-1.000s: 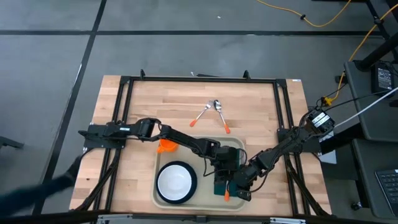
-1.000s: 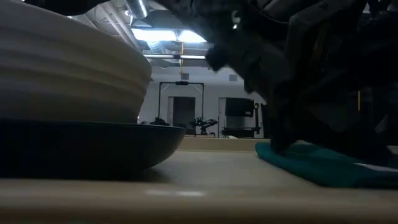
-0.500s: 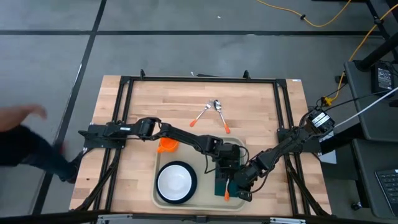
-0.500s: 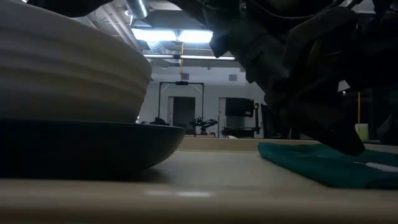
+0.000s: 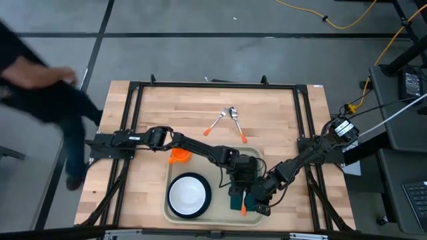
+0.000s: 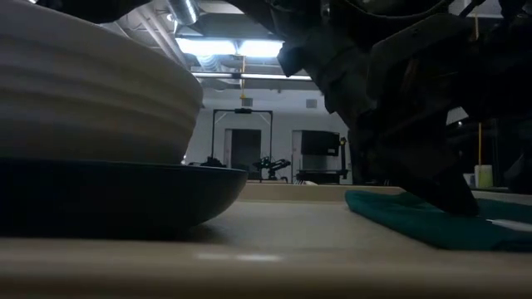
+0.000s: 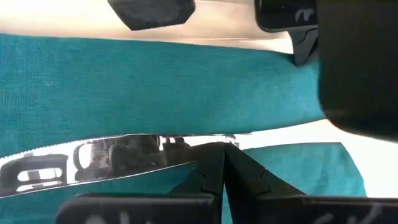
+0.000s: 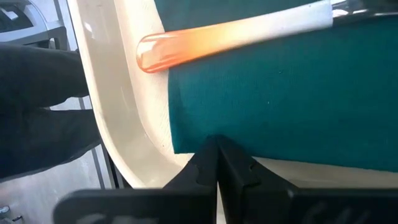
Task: Set up tray
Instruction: Adjust the green napkin on the brown serving tray
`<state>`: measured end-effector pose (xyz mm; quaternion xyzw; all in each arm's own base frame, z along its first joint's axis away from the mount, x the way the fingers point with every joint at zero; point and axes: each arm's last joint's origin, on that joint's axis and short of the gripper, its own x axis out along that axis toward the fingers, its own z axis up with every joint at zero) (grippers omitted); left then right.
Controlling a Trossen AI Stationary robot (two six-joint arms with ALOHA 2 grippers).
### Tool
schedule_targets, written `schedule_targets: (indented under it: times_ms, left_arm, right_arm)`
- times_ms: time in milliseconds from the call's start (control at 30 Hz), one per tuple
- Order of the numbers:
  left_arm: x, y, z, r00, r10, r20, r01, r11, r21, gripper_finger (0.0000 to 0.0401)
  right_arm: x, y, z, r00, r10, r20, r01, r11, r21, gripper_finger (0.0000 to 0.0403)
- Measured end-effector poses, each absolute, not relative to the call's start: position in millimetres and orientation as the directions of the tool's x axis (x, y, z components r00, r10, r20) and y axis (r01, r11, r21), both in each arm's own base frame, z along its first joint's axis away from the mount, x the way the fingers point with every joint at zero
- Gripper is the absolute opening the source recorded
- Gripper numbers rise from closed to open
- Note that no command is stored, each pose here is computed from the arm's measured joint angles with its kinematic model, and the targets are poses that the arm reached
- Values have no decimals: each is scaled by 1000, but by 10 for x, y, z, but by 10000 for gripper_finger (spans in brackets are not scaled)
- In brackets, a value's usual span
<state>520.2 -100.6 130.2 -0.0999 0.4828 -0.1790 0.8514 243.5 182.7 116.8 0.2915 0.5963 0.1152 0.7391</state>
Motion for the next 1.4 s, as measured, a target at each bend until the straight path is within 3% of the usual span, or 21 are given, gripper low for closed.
schedule_targets:
  times_ms: [600,1033,1400]
  left_arm:
    - [5283,-709,1318,540,-319,-779,125,946,-300,3]
    - [5203,-781,1323,477,-317,-820,80,944,-319,3]
    - [5188,-795,1355,472,-318,-822,51,941,-335,3]
  right_arm:
    - [2428,1833,1170,241,538,-807,171,795,581,3]
    - [2325,1899,1155,158,553,-818,139,808,573,3]
    - [2268,1838,1367,227,522,-822,131,820,557,3]
